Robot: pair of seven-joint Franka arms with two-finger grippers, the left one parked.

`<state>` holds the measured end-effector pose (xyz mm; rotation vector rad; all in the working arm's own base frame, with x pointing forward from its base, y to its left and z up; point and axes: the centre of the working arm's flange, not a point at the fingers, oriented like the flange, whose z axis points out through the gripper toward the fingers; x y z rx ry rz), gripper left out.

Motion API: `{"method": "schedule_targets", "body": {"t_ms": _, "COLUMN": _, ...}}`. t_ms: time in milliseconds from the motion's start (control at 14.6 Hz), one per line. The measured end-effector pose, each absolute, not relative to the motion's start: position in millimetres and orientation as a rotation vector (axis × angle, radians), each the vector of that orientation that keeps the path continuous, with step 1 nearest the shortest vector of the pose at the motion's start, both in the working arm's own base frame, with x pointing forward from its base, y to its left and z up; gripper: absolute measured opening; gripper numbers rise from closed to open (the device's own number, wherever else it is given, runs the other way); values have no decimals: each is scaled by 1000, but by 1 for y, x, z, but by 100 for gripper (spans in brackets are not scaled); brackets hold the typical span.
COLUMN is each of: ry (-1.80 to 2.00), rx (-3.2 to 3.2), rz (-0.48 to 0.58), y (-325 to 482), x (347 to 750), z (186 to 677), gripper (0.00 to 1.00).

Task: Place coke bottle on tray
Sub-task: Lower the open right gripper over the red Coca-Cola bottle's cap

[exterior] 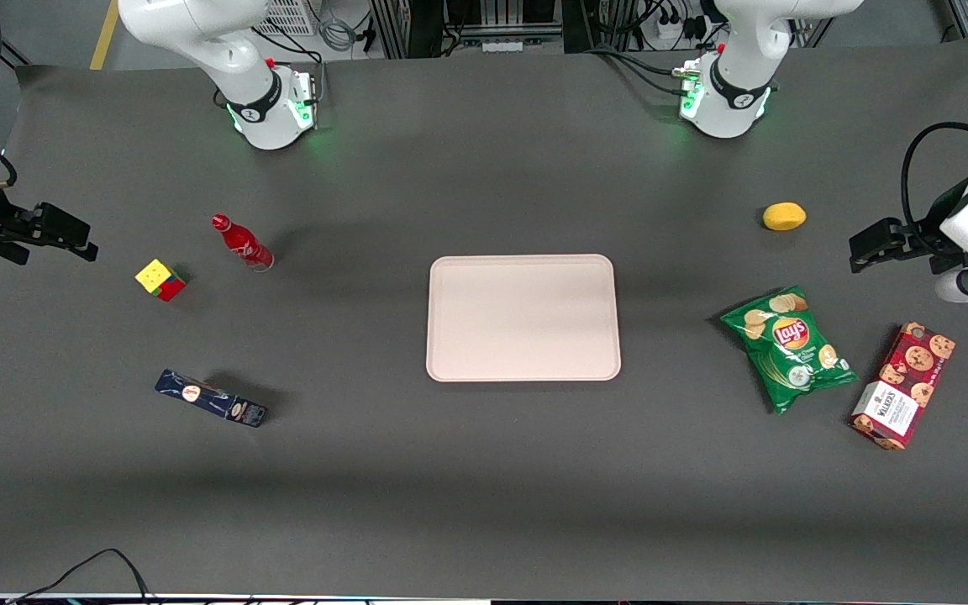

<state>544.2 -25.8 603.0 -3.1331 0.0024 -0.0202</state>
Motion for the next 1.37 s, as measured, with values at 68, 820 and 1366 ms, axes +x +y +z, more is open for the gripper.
{"method": "schedule_targets", "body": {"t_ms": 68, "ry": 2, "rx": -3133, "rz": -18, "y": -26, "x": 544, "z": 603, "gripper": 100}}
{"method": "schedule_targets", "body": {"t_ms": 820, "ry": -2, "rx": -3104, "rz": 108, "y": -22, "x": 530, "z": 559, "gripper": 100}}
{"method": "schedule_targets", "body": {"t_ms": 1366, "ry": -98, "rx": -3058, "rz": 40, "y": 7, "x": 440, "z": 448, "gripper": 100}}
